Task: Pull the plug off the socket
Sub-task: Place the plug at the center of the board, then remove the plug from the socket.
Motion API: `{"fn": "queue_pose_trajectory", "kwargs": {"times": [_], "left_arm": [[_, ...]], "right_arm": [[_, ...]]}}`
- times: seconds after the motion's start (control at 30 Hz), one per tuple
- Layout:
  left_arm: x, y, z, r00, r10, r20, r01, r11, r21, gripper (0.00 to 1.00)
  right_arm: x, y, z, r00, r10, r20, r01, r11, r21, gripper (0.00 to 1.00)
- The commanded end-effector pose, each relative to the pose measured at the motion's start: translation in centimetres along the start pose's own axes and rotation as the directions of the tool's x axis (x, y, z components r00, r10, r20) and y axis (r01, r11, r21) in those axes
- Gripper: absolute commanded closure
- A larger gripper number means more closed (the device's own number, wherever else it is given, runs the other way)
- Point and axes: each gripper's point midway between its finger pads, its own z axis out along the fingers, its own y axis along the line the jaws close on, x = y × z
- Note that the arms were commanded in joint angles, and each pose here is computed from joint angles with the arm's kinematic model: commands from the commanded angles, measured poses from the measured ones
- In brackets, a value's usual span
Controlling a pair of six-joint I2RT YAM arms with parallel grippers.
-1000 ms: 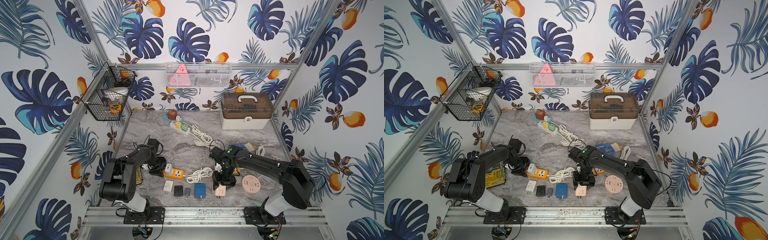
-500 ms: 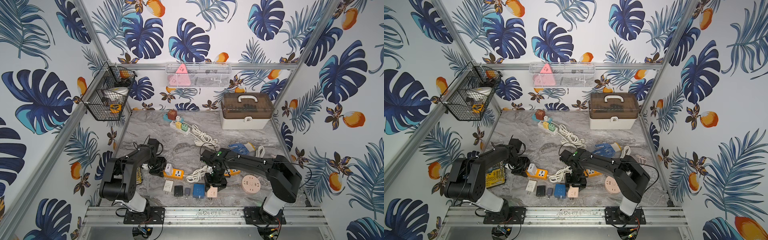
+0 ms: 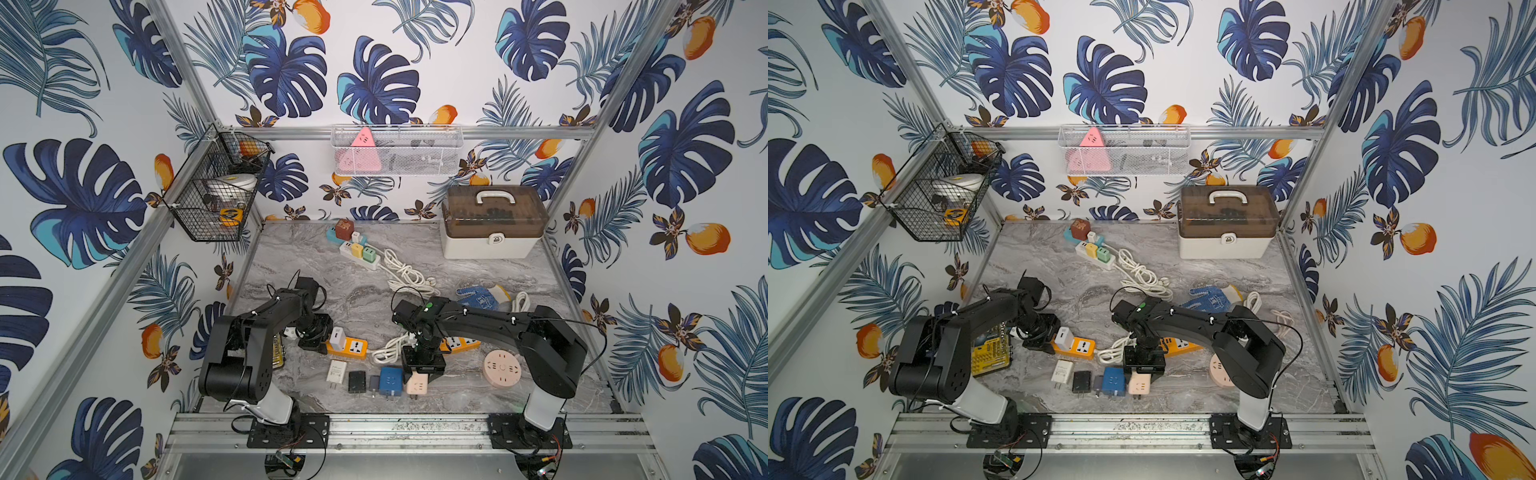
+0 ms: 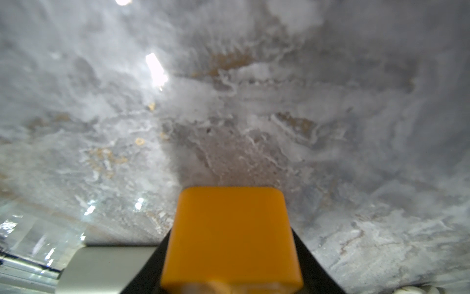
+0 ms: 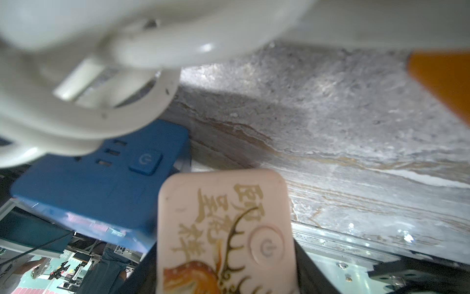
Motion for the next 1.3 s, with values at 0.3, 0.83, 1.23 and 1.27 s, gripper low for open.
{"fn": "queue_pose_trajectory", "kwargs": {"times": [0.3, 0.83, 1.23, 1.27], "left_arm": [[-1.5, -2.3, 0.7, 0.997, 0.014, 0.076, -0.021, 0.996, 0.086, 1.0], [-1.8, -2.1, 0.7, 0.995, 0.029, 0.091, -0.037, 0.996, 0.085, 1.0], [-1.6, -2.1, 0.9, 0.995, 0.054, 0.083, -0.062, 0.994, 0.09, 1.0], [-1.6, -2.1, 0.9, 0.995, 0.057, 0.081, -0.064, 0.994, 0.091, 1.0]], "right_arm": [[-0.7, -0.9, -0.5, 0.998, 0.024, 0.058, -0.027, 0.998, 0.052, 0.21], [-3.9, 0.3, -14.0, 0.762, -0.254, 0.596, 0.204, 0.967, 0.151, 0.19], [-8.1, 14.5, -14.7, 0.053, -0.653, 0.755, 0.775, 0.504, 0.381, 0.08], [-7.9, 15.3, -14.0, 0.026, -0.671, 0.741, 0.79, 0.468, 0.397, 0.08]]}}
